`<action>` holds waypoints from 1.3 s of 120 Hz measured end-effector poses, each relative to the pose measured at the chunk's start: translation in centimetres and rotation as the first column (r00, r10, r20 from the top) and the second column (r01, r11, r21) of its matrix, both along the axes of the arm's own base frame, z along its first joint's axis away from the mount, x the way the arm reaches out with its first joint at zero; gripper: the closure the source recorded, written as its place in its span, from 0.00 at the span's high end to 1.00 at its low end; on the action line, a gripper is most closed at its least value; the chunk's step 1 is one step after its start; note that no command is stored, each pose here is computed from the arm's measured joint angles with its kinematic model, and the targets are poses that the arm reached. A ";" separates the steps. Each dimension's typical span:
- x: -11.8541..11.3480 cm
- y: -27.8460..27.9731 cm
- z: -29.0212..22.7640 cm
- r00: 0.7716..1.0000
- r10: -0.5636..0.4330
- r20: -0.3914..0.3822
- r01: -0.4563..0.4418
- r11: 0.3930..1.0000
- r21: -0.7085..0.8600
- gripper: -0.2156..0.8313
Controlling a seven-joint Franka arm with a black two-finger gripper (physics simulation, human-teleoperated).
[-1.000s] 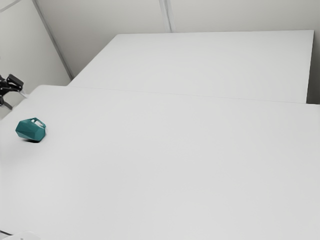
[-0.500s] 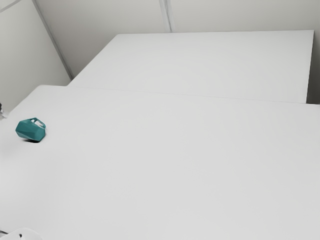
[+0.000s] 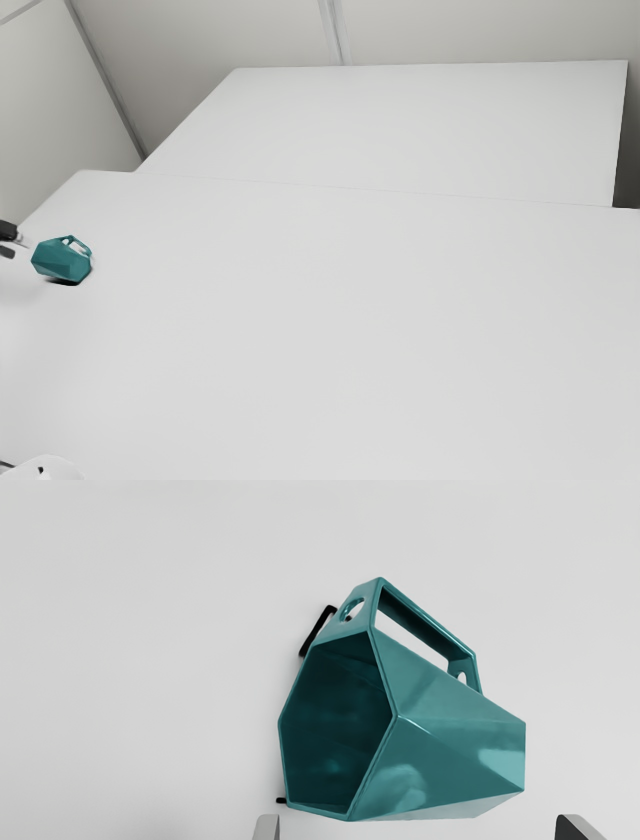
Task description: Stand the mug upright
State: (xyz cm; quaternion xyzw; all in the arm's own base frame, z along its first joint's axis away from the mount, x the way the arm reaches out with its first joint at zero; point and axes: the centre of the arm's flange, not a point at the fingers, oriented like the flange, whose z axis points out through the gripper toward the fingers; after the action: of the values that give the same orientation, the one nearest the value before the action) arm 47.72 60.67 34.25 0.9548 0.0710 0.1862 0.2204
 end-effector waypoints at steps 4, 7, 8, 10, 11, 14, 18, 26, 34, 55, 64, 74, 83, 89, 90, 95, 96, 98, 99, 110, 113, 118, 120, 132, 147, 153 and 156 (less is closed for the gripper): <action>0.2 0.0 -0.3 1.000 -0.001 0.019 0.001 1.000 -0.001 0.79; 0.3 0.1 -0.6 0.999 -0.001 0.032 0.001 1.000 -0.004 0.79; 0.4 0.1 -0.7 0.999 -0.001 0.037 0.001 1.000 -0.005 0.79; 0.4 0.1 -0.9 0.999 0.000 0.044 0.001 1.000 -0.007 0.79; 0.5 0.1 -1.0 0.999 -0.001 0.048 0.001 1.000 -0.007 0.79; 0.5 0.2 -1.2 0.998 -0.001 0.058 0.001 1.000 -0.009 0.79; 0.4 0.3 -1.4 0.998 -0.001 0.069 0.002 1.000 -0.010 0.79; 0.3 0.4 -1.5 0.996 -0.006 0.088 0.007 1.000 -0.013 0.79; 0.4 0.4 -1.7 0.994 -0.012 0.106 0.014 1.000 -0.018 0.79; 0.8 0.3 -2.6 0.989 -0.024 0.147 0.029 0.999 -0.034 0.79; 1.0 0.2 -2.7 0.986 -0.029 0.163 0.035 0.999 -0.036 0.79; 1.6 -0.2 -3.1 0.982 -0.036 0.184 0.045 0.998 -0.046 0.79; 1.8 -0.4 -3.6 0.979 -0.037 0.198 0.049 0.997 -0.055 0.79; 1.9 -0.4 -3.9 0.978 -0.036 0.206 0.050 0.997 -0.062 0.79; 1.9 -0.5 -4.0 0.978 -0.036 0.207 0.050 0.997 -0.063 0.79; 1.9 -0.5 -4.3 0.977 -0.035 0.211 0.051 0.996 -0.070 0.79; 1.9 -0.5 -4.4 0.977 -0.035 0.212 0.051 0.996 -0.071 0.79; 1.9 -0.6 -4.5 0.976 -0.034 0.214 0.051 0.996 -0.073 0.79; 2.0 -0.6 -4.6 0.976 -0.034 0.215 0.051 0.996 -0.074 0.79; 2.0 -0.7 -5.4 0.975 -0.032 0.222 0.052 0.995 -0.086 0.79; 2.1 -0.7 -5.5 0.974 -0.031 0.225 0.052 0.995 -0.088 0.79; 2.2 -0.8 -5.7 0.973 -0.031 0.230 0.053 0.994 -0.091 0.79; 2.3 -0.9 -5.8 0.973 -0.031 0.230 0.054 0.994 -0.093 0.79; 2.7 -1.4 -6.3 0.971 -0.034 0.236 0.059 0.993 -0.100 0.79; 3.1 -1.7 -6.4 0.969 -0.039 0.243 0.065 0.993 -0.100 0.79; 3.3 -1.8 -6.4 0.969 -0.042 0.245 0.068 0.993 -0.100 0.78; 3.4 -1.9 -6.3 0.968 -0.044 0.248 0.071 0.992 -0.101 0.76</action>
State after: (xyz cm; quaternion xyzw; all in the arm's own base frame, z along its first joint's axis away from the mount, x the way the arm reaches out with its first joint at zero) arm 51.12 58.72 27.90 0.9127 0.0256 0.2922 0.2844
